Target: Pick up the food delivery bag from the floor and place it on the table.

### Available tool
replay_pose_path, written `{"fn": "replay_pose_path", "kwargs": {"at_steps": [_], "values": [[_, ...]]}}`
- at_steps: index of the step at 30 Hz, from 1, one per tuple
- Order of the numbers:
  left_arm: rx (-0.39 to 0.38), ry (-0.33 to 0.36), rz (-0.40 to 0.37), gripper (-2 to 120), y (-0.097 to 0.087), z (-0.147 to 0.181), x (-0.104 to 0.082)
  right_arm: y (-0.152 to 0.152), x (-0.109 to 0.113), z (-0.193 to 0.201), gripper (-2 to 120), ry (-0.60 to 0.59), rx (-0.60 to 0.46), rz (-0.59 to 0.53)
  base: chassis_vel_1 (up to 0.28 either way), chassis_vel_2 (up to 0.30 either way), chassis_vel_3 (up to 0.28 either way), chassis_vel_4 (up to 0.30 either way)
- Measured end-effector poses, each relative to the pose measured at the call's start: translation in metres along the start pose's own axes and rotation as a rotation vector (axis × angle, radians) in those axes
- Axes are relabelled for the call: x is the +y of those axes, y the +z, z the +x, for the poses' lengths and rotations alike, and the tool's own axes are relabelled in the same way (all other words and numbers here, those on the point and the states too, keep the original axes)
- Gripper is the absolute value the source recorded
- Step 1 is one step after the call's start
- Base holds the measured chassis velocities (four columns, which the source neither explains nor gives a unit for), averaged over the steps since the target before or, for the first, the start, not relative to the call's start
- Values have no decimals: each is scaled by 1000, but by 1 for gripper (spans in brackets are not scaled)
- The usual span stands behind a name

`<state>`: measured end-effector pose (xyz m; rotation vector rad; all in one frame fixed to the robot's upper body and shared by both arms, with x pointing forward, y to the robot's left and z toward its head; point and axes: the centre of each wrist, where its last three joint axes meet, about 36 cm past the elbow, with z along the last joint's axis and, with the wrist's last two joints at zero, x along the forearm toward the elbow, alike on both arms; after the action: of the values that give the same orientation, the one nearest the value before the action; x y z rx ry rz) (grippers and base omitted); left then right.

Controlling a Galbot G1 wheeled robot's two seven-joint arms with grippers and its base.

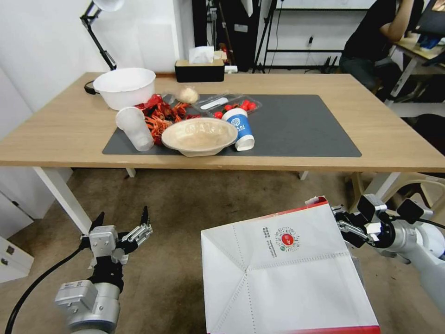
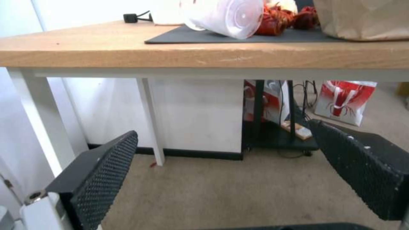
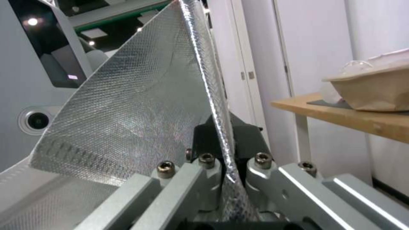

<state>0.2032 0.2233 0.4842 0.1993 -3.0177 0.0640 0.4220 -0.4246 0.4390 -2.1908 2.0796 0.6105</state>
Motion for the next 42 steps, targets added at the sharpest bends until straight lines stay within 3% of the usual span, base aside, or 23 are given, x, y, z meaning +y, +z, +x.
{"fn": "replay_pose_path", "kwargs": {"at_steps": [42], "values": [[-1, 5, -8, 100, -1, 1, 1, 1, 0, -2, 0, 1, -5, 2, 0, 0, 0, 0]]}}
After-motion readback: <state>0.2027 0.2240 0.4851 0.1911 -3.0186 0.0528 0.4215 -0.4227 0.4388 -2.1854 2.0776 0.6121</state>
